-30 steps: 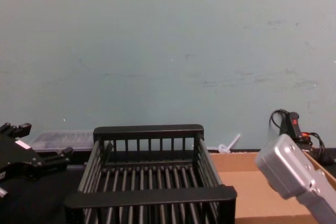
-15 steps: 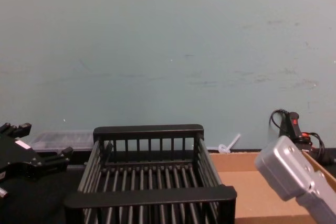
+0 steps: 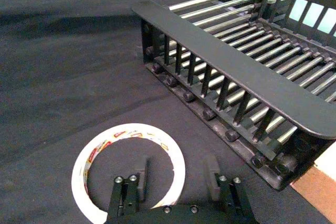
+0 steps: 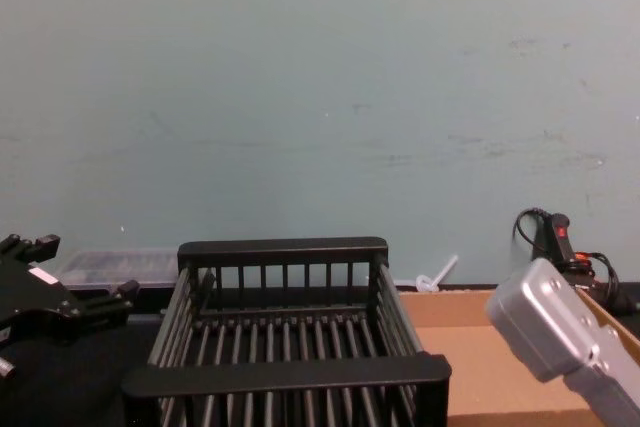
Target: Pick up the white tape and place it into the black box , Pick up the silver tape and place it into the brown box.
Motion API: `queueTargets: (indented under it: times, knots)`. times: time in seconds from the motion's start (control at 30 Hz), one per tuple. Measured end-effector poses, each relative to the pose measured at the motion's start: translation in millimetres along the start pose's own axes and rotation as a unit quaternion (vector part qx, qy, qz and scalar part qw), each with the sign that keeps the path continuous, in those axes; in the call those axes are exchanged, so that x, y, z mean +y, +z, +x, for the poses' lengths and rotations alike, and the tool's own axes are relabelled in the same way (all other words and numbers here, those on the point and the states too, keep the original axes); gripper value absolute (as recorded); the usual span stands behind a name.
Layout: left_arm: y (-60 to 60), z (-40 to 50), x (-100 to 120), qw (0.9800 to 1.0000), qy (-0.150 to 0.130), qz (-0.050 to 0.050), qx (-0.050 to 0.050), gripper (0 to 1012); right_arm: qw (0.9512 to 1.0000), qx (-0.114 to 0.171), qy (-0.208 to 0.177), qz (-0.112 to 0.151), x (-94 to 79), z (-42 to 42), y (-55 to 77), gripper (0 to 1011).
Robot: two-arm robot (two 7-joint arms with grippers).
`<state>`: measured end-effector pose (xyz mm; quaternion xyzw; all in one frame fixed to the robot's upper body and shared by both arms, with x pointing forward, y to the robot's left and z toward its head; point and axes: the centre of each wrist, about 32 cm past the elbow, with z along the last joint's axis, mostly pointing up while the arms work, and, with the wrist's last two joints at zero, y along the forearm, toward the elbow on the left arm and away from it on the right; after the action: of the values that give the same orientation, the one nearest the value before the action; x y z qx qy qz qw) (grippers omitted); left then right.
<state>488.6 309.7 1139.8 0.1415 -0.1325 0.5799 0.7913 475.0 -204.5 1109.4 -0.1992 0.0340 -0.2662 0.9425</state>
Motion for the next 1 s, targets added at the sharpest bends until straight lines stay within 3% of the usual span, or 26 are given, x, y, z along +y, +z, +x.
queueTargets:
  times: [0.13, 0.67, 1.0]
  knots:
    - [0.0, 0.0, 0.0, 1.0000, 0.000, 0.000, 0.000, 1001, 1.0000, 0.000, 0.000, 0.000, 0.0, 0.0, 0.0, 575]
    - [0.0, 0.0, 0.0, 1.0000, 0.000, 0.000, 0.000, 1001, 1.0000, 0.001, 0.000, 0.000, 0.0, 0.0, 0.0, 113]
    - [0.0, 0.0, 0.0, 1.0000, 0.000, 0.000, 0.000, 1001, 1.0000, 0.001, 0.001, 0.001, -0.1, 0.1, -0.1, 99]
